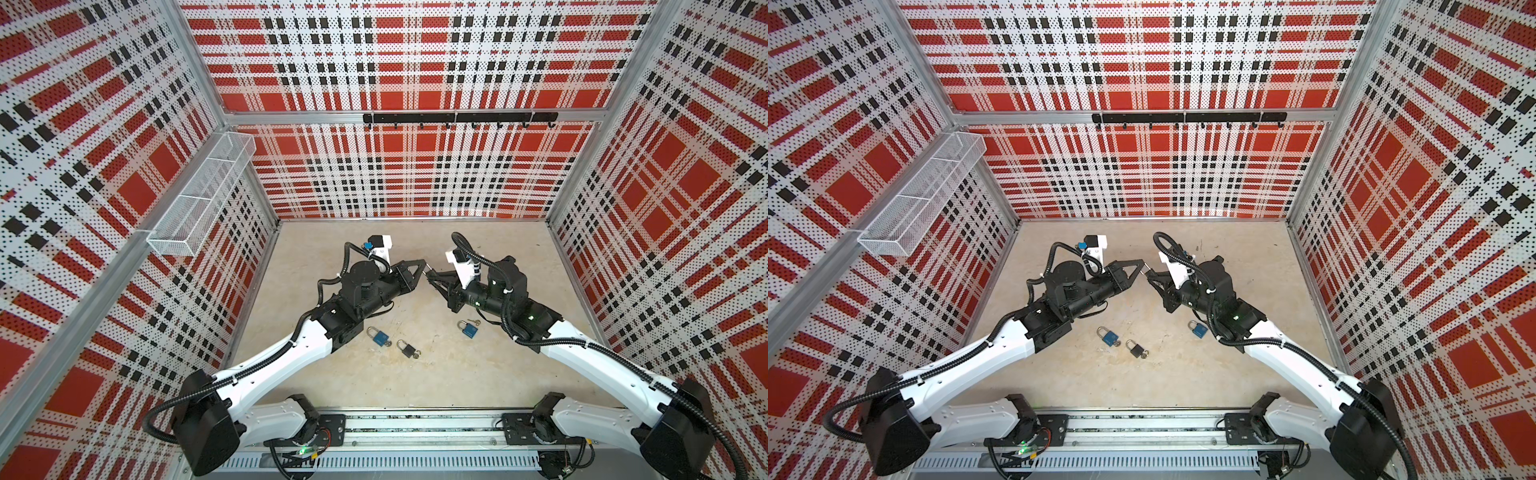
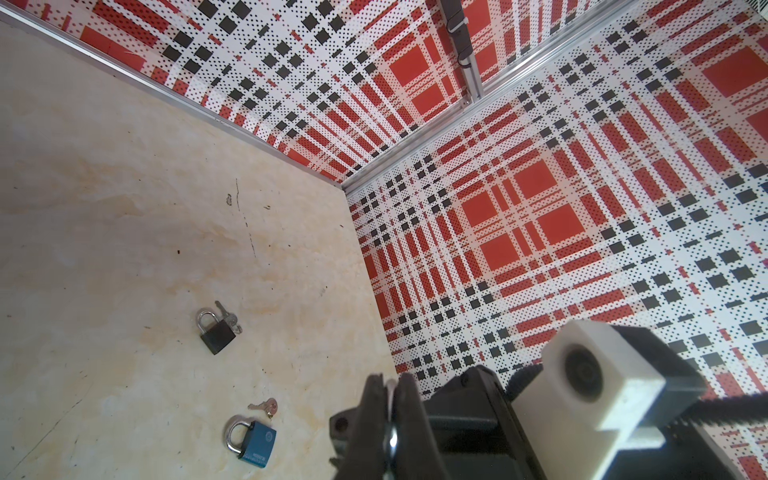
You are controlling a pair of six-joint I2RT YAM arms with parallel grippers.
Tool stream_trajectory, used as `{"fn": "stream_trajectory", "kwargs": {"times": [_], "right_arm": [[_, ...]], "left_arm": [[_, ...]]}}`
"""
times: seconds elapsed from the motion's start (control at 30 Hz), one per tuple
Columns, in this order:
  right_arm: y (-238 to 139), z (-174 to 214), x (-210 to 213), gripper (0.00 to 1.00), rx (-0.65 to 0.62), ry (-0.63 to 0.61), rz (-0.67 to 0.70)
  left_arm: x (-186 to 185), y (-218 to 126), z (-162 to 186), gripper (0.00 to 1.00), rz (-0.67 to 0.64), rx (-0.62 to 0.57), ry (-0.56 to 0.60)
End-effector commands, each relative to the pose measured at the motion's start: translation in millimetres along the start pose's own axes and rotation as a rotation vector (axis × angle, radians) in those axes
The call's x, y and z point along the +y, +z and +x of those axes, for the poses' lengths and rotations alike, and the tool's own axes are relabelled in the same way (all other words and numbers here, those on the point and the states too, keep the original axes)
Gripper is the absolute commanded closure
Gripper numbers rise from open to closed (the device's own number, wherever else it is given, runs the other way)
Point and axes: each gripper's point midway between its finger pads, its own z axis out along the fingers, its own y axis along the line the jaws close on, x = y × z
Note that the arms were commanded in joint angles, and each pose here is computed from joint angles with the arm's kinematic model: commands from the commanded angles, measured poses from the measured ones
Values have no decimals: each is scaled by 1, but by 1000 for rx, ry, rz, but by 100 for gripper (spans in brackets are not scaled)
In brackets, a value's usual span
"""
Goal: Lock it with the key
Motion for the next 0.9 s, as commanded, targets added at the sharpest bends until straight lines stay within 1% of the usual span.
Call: {"fn": "stream_trajectory", "kwargs": {"times": [0.0, 0.13, 0.23, 0.33, 0.43, 0.5, 0.6, 0.77, 0.87], "right_arm": [[-6, -26, 3, 100, -63, -18, -2], [-14, -26, 10, 100, -33, 7, -42], [-21, -26, 15, 100, 2, 55, -98], [-28, -20, 19, 100, 60, 104, -170], [-32, -13, 18, 100, 111, 148, -224], [-35, -10, 23, 100, 127, 180, -283], [-37, -4, 34, 100, 163, 210, -364], [-37, 5, 42, 100, 202, 250, -426], [-38, 6, 46, 100, 210, 263, -457]], "left_arm": [[-23, -4, -13, 100, 65, -35, 4], [-16, -7, -12, 100, 50, -11, 31], [-10, -13, -15, 79, 39, 0, 65], [-2, -23, -23, 67, 28, 3, 105], [2, -36, -29, 61, 37, 10, 138], [3, -42, -31, 58, 44, 27, 158], [1, -45, -23, 58, 72, 92, 195], [-10, -38, 7, 58, 162, 257, 195], [-13, -32, 21, 59, 184, 316, 193]]}}
